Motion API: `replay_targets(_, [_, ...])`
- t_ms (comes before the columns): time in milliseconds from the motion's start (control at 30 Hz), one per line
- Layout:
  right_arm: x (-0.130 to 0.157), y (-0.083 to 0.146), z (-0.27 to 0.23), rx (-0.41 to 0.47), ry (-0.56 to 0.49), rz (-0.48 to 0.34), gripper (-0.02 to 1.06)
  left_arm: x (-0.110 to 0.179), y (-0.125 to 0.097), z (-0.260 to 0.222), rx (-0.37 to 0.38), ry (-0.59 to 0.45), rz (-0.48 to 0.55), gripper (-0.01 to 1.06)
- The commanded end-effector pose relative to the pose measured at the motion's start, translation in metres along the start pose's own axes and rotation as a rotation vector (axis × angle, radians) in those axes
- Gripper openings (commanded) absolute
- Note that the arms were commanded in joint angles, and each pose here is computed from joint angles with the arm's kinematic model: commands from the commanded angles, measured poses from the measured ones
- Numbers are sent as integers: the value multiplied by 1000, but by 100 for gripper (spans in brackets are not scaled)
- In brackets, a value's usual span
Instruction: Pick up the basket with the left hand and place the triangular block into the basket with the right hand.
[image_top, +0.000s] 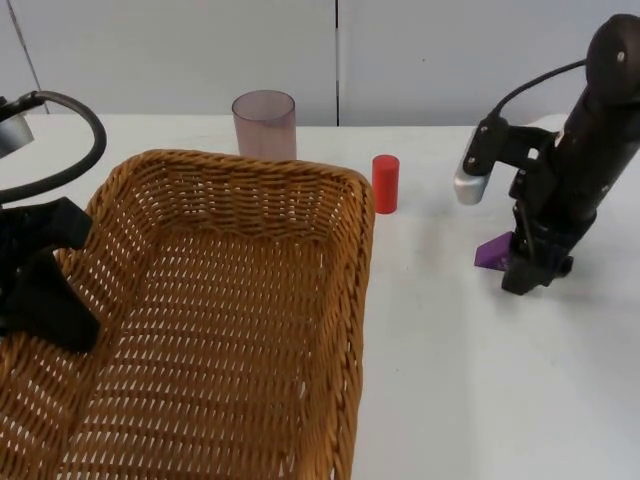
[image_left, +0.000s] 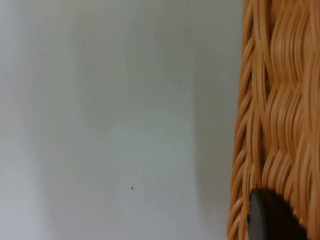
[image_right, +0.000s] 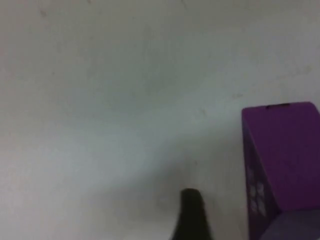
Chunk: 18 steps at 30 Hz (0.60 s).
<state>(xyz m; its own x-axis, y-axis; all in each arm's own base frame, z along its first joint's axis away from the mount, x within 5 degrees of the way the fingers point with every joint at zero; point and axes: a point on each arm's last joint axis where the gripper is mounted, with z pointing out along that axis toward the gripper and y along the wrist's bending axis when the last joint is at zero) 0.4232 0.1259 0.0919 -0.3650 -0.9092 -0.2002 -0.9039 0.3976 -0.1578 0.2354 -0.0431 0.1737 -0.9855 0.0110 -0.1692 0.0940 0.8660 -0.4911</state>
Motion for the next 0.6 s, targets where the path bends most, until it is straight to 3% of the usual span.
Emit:
replay_targets(0, [-5,2,3,7,-10,-15,42,-1,-2,-1,22,-14,-27,0])
replay_targets(100, [-7,2,-3,14,-18,-26,1,-1,-2,-1,22,-14,-27,0])
replay_targets(233, [-12,1,-32,19,-40,17,0,-1,-2,-1,22,-14,-27,0])
replay_targets(333, [-16,1,-77,32,-68,178,0,-1,-2,-1,22,-14,-27,0])
replay_targets(367, [-16,1,-77,32,-68,178,0,-1,-2,-1,22,-14,-27,0])
replay_targets(467, [-21,5,-122,70,-125,343,0,-1,-2,-1,22,-14,-27,0])
replay_targets(567, [-30,17,-153,84,-166,391,0,-1,-2,-1,21,-16,-27,0])
